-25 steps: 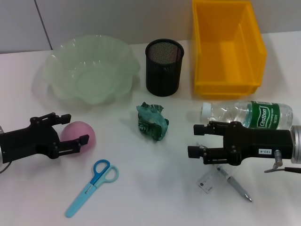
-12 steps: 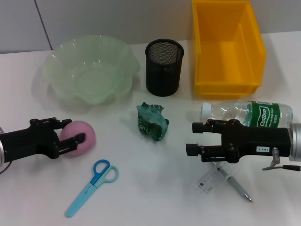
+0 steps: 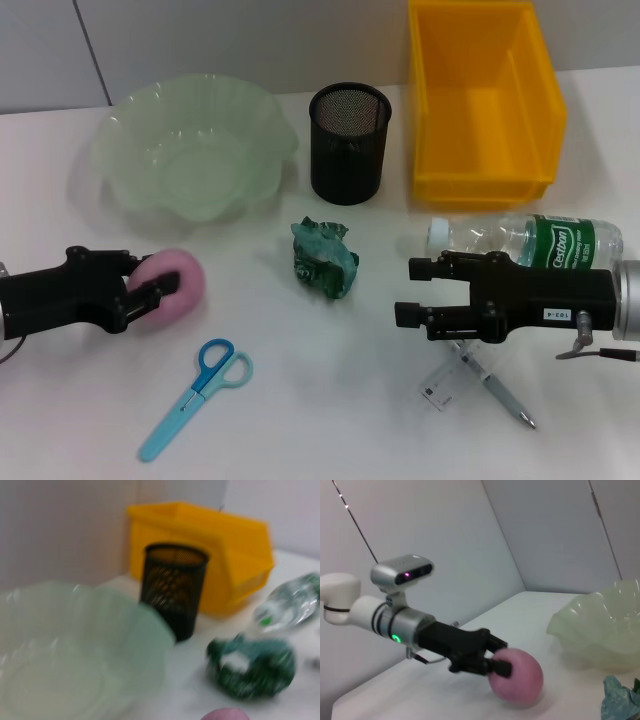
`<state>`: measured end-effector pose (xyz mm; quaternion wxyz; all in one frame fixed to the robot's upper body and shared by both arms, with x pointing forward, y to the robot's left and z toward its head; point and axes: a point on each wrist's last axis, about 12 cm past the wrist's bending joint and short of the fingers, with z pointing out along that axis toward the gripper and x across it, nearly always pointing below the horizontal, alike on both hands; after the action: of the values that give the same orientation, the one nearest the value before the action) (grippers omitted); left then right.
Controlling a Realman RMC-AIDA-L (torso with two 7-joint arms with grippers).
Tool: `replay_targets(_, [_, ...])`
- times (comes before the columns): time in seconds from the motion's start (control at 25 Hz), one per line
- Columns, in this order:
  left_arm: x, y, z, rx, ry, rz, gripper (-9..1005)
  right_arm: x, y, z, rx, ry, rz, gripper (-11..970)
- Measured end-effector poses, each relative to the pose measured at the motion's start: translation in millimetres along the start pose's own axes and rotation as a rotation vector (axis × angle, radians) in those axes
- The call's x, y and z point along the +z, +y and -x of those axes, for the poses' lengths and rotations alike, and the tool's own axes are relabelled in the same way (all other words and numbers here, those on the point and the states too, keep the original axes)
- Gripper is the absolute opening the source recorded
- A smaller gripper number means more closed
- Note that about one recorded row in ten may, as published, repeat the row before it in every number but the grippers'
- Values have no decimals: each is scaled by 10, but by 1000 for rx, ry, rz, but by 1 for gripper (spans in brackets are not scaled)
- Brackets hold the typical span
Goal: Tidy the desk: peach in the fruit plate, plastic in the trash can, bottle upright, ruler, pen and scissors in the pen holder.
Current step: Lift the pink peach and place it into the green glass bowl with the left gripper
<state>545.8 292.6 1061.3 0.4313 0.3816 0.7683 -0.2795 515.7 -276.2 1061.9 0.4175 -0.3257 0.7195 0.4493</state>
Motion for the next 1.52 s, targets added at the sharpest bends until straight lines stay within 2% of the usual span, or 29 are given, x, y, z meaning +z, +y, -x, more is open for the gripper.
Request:
replay_targets(0.12, [-85, -23, 168, 12, -56, -43, 311, 1, 0, 1, 2, -1, -1, 814])
replay_targets(0.16, [-163, -26, 321, 24, -137, -50, 305, 1, -1, 2, 3, -3, -1, 814])
replay_targets(0.28, [-210, -3, 430, 25, -211, -32, 286, 1, 1, 3, 4, -4, 0, 813])
replay_targets(0.36, [-186, 93, 613, 16, -321, 25, 270, 1, 3, 5, 5, -5, 2, 813])
replay_targets(0.52, [-43, 200, 715, -5, -361, 78, 231, 4, 8, 7, 5, -7, 6, 813])
replay_targets(0.76, [367, 477, 809, -89, -286, 284, 179, 13, 13, 11, 3, -8, 8, 813])
replay_targets(0.96, [481, 514, 801, -93, -242, 333, 141, 23, 18, 10, -2, -10, 10, 814])
replay_targets(1.36, [598, 487, 756, -63, -164, 350, 173, 57, 8, 33, -12, -7, 10, 814])
replay_targets(1.48, [603, 489, 753, -62, -159, 354, 419, 59, 7, 34, -13, -7, 11, 814])
replay_targets(1.52, [603, 490, 754, -63, -160, 356, 459, 61, 8, 34, -12, -7, 11, 814])
